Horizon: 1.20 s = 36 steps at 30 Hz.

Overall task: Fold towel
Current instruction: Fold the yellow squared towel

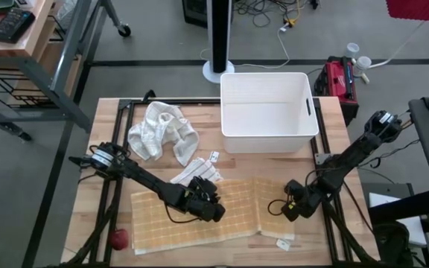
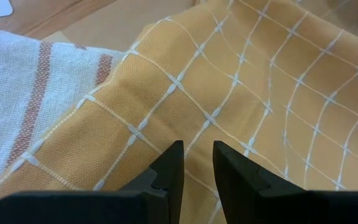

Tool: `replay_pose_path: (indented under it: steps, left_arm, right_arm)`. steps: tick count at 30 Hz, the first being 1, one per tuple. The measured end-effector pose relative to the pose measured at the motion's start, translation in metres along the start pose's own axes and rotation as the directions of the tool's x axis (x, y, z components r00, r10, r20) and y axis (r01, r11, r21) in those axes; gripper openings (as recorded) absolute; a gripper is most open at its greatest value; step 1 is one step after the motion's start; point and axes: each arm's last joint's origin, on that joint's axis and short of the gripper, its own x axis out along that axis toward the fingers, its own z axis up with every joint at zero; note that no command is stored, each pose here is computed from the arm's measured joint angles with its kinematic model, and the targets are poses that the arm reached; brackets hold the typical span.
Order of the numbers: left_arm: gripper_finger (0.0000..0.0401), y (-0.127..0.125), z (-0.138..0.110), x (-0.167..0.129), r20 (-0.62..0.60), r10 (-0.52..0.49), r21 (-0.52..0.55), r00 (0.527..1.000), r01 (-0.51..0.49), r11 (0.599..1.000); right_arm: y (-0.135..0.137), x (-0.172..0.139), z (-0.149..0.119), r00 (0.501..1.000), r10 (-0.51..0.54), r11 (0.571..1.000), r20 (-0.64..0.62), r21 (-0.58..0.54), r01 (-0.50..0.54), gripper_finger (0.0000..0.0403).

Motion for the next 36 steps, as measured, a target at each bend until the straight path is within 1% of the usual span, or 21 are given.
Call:
replay_pose_path:
  steps: [2, 4, 5, 6, 10, 13, 14, 16, 19, 21, 23, 25, 27, 29, 31, 33, 36]
  left_arm:
    - [0.0076, 0.000, 0.000, 0.000, 0.000, 0.000, 0.001, 1.000, 0.000, 1.000]
    - [0.0076, 0.000, 0.000, 0.000, 0.000, -0.001, 0.001, 1.000, 0.001, 1.000]
    - [0.0076, 0.000, 0.000, 0.000, 0.000, 0.000, 0.001, 1.000, 0.000, 1.000]
    - [0.0076, 0.000, 0.000, 0.000, 0.001, 0.000, 0.002, 1.000, 0.000, 1.000]
    - [0.0076, 0.000, 0.001, -0.001, 0.018, 0.008, 0.002, 1.000, -0.008, 1.000]
    - [0.0076, -0.003, 0.008, -0.009, 0.018, 0.006, 0.008, 1.000, -0.006, 1.000]
    - [0.0076, -0.004, 0.010, -0.012, 0.018, 0.003, 0.011, 1.000, -0.003, 1.000]
    - [0.0076, -0.006, 0.013, -0.020, -0.008, 0.007, 0.027, 1.000, -0.007, 1.000]
    - [0.0076, -0.010, 0.012, -0.031, -0.096, 0.010, 0.058, 0.995, -0.004, 0.998]
    - [0.0076, -0.013, 0.008, -0.039, -0.166, 0.001, 0.089, 0.986, 0.014, 0.996]
    - [0.0076, -0.019, 0.001, -0.046, -0.235, -0.029, 0.133, 0.971, 0.061, 0.989]
    - [0.0076, -0.021, -0.007, -0.051, -0.290, -0.042, 0.161, 0.956, 0.092, 0.983]
    - [0.0076, -0.024, -0.015, -0.056, -0.321, -0.053, 0.168, 0.946, 0.112, 0.979]
    - [0.0076, -0.025, -0.020, -0.063, -0.333, -0.054, 0.147, 0.942, 0.108, 0.983]
    - [0.0076, -0.026, -0.023, -0.072, -0.320, -0.049, 0.111, 0.946, 0.089, 0.990]
    - [0.0076, -0.027, -0.024, -0.083, -0.279, -0.050, 0.076, 0.959, 0.074, 0.994]
    - [0.0076, -0.029, -0.022, -0.107, -0.177, -0.069, 0.030, 0.982, 0.076, 0.997]
  right_arm:
    - [-0.002, 0.002, 0.002, 0.999, 0.013, 1.000, 0.051, -0.004, -0.013, 0.0085]
    - [-0.003, 0.004, 0.003, 0.995, 0.025, 1.000, 0.096, -0.014, -0.024, 0.0034]
    - [-0.003, 0.004, 0.003, 0.994, 0.031, 0.999, 0.108, -0.026, -0.029, 0.0017]
    - [-0.002, 0.004, 0.004, 0.993, 0.036, 0.999, 0.112, -0.035, -0.032, 0.0010]
    - [0.000, -0.002, 0.003, 0.995, 0.048, 0.995, 0.089, -0.092, -0.040, 0.0004]
    - [0.005, -0.014, 0.004, 0.996, 0.049, 0.991, 0.075, -0.128, -0.039, 0.0002]
    - [0.006, -0.020, 0.004, 0.997, 0.027, 0.990, 0.075, -0.141, -0.017, 0.0002]
    - [0.005, -0.033, 0.005, 0.995, -0.048, 0.983, 0.082, -0.175, 0.062, 0.0002]
    - [0.012, -0.058, 0.007, 0.989, -0.113, 0.966, 0.099, -0.221, 0.133, 0.0001]
    - [0.014, -0.075, 0.008, 0.980, -0.149, 0.952, 0.130, -0.249, 0.178, 0.0001]
    - [0.021, -0.089, 0.010, 0.978, -0.132, 0.945, 0.159, -0.277, 0.172, 0.0001]
    - [0.029, -0.102, 0.011, 0.977, -0.088, 0.941, 0.192, -0.306, 0.145, 0.0001]
    - [0.036, -0.111, 0.012, 0.975, -0.041, 0.934, 0.217, -0.339, 0.114, 0.0001]
    - [0.044, -0.121, 0.013, 0.969, 0.001, 0.925, 0.246, -0.369, 0.092, 0.0001]
    - [0.053, -0.131, 0.014, 0.959, 0.052, 0.915, 0.277, -0.399, 0.066, 0.0001]
    - [0.062, -0.140, 0.015, 0.949, 0.082, 0.902, 0.304, -0.428, 0.059, 0.0000]
    - [0.078, -0.152, 0.020, 0.932, 0.145, 0.881, 0.333, -0.472, 0.031, 0.0000]
